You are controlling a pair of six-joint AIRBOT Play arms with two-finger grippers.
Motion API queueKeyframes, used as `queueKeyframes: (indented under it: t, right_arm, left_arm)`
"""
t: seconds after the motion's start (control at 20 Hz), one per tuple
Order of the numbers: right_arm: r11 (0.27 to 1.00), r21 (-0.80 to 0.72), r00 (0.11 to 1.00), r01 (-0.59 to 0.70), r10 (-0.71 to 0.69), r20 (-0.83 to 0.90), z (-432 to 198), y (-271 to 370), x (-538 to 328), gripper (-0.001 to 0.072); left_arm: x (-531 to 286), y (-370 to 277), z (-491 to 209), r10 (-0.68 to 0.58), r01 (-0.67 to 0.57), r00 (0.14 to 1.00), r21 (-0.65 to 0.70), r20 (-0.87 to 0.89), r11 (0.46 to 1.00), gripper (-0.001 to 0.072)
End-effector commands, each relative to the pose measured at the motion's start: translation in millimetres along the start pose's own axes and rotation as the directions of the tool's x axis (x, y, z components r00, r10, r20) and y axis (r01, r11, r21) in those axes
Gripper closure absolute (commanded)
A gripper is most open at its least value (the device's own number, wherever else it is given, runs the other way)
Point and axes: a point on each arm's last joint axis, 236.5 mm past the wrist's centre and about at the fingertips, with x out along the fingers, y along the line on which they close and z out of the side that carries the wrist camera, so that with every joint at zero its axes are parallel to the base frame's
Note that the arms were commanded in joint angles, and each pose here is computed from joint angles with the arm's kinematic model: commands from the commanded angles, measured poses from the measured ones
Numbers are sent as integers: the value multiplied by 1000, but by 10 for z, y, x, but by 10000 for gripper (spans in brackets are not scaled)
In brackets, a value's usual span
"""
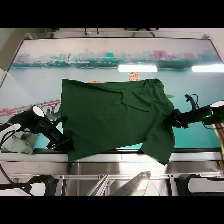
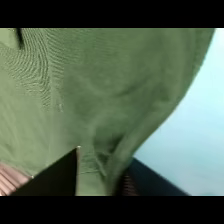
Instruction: Fold the shirts.
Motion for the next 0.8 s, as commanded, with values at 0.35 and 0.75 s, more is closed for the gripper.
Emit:
queueKeyframes:
  t: [0.35,0.75]
  right_arm:
    - [968,-153,967,-198,219,131,209,959,-867,692]
    - [568,-787,494,-242,770,405,-612,3321,-3339,691]
  left_arm:
    - [-1799,-967,226,-270,93,822,349,501,932,685]
    - [-4036,-2263,-1851,-801,-194,195,823,566,534,684]
